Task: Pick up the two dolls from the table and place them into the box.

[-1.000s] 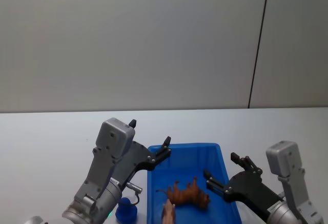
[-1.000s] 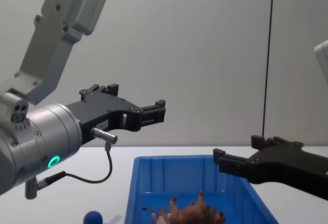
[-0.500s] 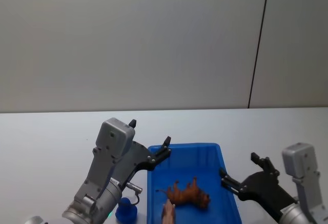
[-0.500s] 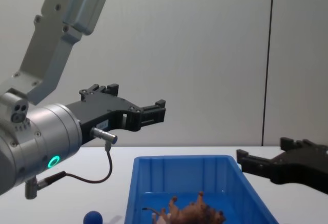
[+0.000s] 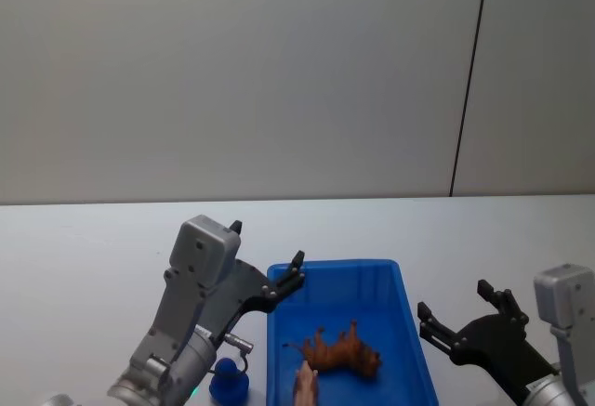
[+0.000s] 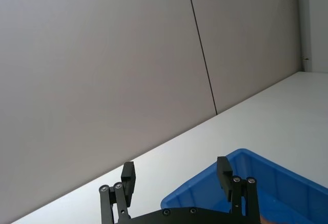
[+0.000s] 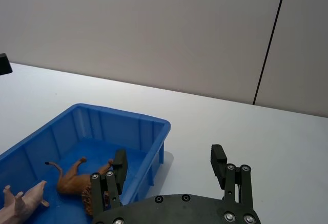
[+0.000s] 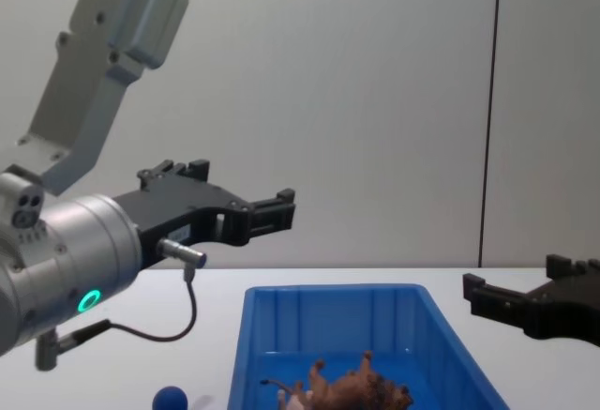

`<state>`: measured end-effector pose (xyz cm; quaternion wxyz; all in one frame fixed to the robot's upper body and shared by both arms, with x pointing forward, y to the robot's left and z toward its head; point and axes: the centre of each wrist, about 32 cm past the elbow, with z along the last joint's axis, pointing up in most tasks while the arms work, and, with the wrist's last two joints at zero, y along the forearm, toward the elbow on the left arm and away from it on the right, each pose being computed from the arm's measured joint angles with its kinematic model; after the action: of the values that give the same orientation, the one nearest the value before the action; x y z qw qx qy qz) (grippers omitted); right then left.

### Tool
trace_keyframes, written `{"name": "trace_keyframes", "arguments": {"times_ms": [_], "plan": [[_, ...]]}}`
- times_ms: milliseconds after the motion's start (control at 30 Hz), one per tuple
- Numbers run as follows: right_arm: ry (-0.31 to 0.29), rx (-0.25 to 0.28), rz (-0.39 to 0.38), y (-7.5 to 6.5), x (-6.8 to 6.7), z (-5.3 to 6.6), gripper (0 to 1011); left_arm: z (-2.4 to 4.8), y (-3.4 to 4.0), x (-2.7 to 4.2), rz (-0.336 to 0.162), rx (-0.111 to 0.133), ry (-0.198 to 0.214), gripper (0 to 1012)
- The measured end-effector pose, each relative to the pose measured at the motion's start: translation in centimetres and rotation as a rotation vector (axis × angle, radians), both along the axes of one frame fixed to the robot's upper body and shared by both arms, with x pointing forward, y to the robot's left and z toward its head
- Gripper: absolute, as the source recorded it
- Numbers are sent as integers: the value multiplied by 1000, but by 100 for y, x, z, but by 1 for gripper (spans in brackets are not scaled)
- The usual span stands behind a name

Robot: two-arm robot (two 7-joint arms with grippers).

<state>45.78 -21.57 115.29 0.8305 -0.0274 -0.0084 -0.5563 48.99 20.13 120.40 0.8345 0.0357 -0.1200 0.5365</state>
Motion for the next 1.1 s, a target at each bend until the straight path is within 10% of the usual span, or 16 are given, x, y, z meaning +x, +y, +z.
{"name": "trace_keyframes", "arguments": {"times_ms": [600, 1100], "plan": [[1, 4, -22, -25, -30, -7, 1001, -9, 305, -136, 78, 16, 142, 1001], [0, 5, -27, -32, -35, -6, 1001, -116, 565, -156, 47, 43, 290, 1001]]}}
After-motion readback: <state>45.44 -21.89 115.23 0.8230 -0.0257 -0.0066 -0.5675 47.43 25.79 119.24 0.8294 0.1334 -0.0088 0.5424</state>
